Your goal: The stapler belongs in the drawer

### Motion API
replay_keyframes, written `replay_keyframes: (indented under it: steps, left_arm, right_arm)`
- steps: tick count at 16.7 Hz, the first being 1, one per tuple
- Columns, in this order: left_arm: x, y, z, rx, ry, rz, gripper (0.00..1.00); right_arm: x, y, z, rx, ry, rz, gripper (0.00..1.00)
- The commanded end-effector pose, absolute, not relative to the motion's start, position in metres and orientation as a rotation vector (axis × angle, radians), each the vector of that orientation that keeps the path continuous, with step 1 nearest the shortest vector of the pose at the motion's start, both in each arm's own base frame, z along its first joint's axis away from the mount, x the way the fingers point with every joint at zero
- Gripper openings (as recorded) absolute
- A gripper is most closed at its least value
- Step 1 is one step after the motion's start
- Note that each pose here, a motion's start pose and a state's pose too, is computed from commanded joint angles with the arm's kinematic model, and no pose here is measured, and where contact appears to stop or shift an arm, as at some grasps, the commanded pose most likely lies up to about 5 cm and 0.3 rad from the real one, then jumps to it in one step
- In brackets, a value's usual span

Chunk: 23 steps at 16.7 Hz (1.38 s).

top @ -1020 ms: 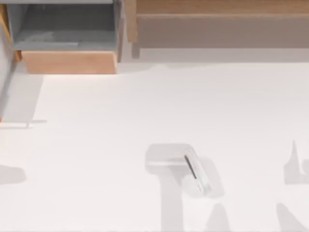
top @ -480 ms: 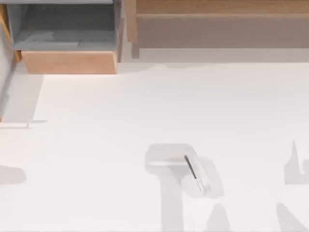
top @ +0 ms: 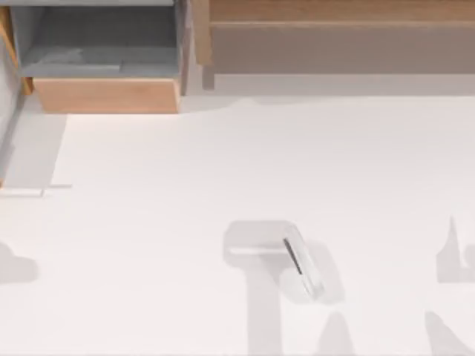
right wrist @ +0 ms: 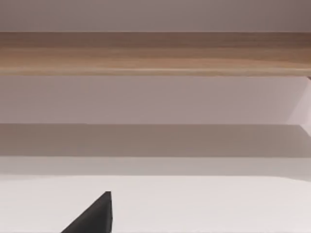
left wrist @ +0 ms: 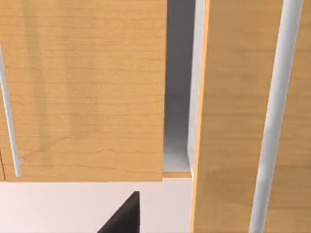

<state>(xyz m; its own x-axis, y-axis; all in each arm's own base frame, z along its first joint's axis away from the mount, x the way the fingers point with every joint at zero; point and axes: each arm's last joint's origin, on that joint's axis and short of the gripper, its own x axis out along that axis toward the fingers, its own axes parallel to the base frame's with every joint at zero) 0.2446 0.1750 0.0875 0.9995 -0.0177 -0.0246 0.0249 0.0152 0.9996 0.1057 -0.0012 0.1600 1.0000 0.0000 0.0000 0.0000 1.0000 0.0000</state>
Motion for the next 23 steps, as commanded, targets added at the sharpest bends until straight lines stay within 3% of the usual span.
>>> replay_keyframes:
  steps: [17, 23]
  left_arm:
    - [0.226, 0.175, 0.087, 1.554, 0.004, -0.038, 1.00]
    - [0.239, 0.141, 0.098, 1.298, -0.065, -0.224, 1.00]
  right_arm:
    - [0.106, -0.001, 0.160, 0.000, 0.000, 0.000, 1.00]
    - [0.106, -0.001, 0.160, 0.000, 0.000, 0.000, 1.00]
